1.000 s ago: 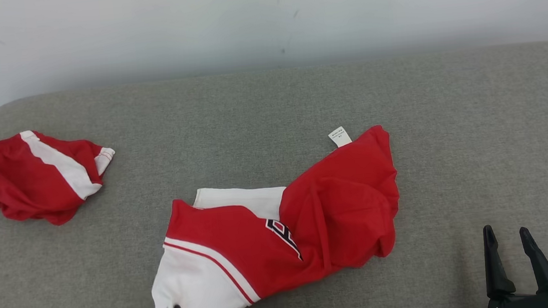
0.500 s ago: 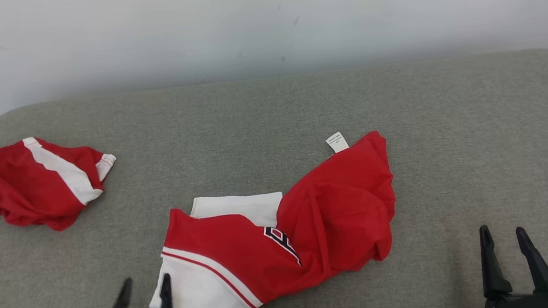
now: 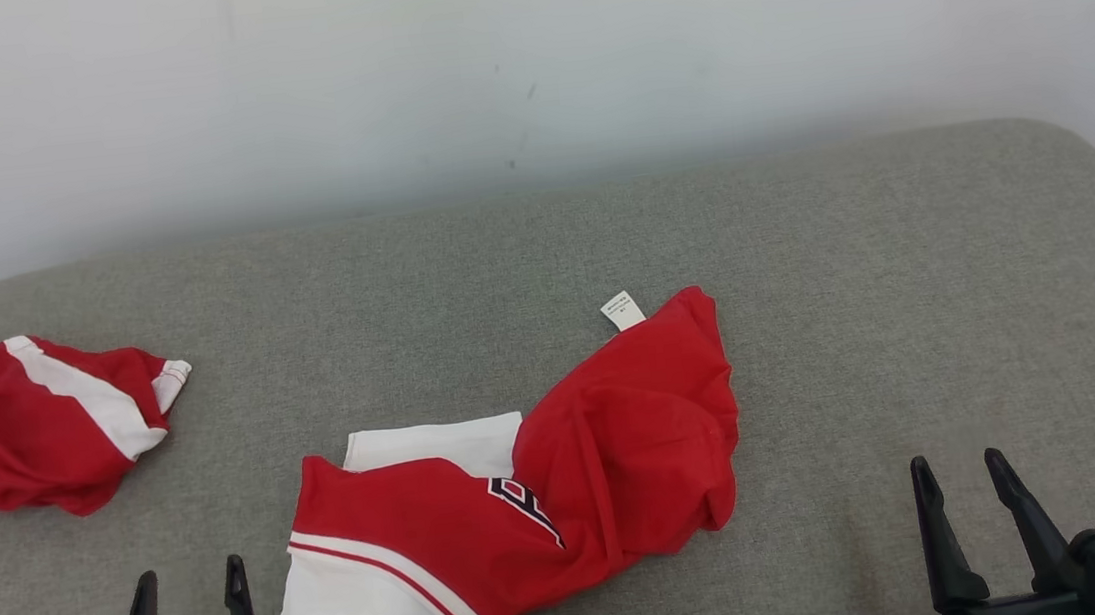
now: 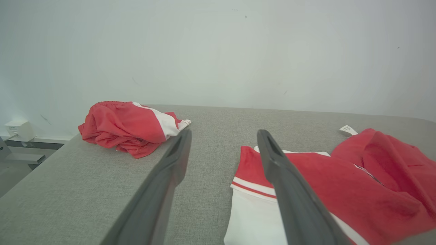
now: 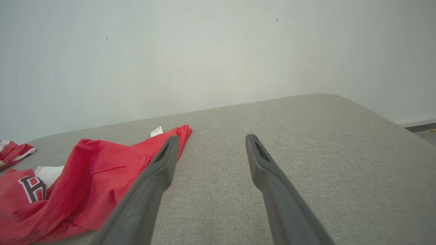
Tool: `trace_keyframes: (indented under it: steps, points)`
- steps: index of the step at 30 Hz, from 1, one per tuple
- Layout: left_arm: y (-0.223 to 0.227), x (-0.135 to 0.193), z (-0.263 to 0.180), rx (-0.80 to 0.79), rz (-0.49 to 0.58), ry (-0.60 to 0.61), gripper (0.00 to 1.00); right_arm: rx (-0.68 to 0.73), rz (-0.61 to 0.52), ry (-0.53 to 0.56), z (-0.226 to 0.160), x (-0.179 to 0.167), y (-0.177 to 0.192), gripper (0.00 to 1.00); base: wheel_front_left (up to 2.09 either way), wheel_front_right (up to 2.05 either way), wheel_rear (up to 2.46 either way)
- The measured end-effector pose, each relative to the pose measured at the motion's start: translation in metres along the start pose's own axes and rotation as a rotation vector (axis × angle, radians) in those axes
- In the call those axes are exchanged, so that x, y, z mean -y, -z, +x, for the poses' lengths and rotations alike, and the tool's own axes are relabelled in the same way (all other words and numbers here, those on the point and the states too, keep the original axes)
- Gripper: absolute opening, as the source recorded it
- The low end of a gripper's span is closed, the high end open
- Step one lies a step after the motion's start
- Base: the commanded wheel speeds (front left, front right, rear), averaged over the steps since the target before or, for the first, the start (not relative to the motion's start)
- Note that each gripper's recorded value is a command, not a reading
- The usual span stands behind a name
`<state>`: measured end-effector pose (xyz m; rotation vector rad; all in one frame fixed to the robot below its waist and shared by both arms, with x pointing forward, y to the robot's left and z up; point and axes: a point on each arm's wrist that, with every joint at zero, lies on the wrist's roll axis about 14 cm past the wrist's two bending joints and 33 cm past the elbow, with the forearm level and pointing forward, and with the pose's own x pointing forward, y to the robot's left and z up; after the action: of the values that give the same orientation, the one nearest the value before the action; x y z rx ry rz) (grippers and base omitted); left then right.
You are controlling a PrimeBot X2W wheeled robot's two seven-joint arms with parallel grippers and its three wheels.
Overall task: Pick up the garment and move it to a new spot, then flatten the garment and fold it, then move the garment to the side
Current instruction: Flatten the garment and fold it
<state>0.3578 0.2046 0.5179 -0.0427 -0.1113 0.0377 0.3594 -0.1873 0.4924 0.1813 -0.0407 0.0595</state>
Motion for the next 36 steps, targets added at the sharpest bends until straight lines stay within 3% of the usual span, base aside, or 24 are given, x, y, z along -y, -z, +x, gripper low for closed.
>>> trace_keyframes:
  steps: [11,21,31,32,33,34,36]
  points:
    - [0.001,-0.011,-0.011,-0.001,0.010,-0.030,1.00,-0.046,-0.016,-0.080,-0.007,-0.019,0.012,1.00,0.00,0.00,0.00]
    - [-0.003,-0.020,-0.019,0.012,0.002,-0.061,1.00,-0.121,-0.063,-0.260,0.042,-0.066,0.031,1.00,0.00,0.00,0.00]
    - [0.006,-0.038,-0.032,-0.020,-0.001,-0.130,1.00,-0.308,-0.054,-0.314,0.075,-0.087,0.081,1.00,0.00,0.00,0.00]
    - [0.006,-0.040,-0.032,-0.022,0.000,-0.138,1.00,-0.326,-0.051,-0.318,0.076,-0.090,0.087,0.43,0.00,0.00,0.00]
    - [0.006,-0.042,-0.032,-0.023,0.000,-0.142,1.00,-0.343,-0.048,-0.324,0.076,-0.092,0.092,0.11,0.00,0.00,0.00]
    - [0.008,-0.043,-0.032,-0.028,0.001,-0.146,1.00,-0.359,-0.043,-0.328,0.076,-0.094,0.097,0.00,0.00,0.00,0.00]
    - [0.011,-0.046,-0.032,-0.038,0.003,-0.157,1.00,-0.371,-0.035,-0.337,0.078,-0.098,0.101,0.00,0.00,0.00,0.00]
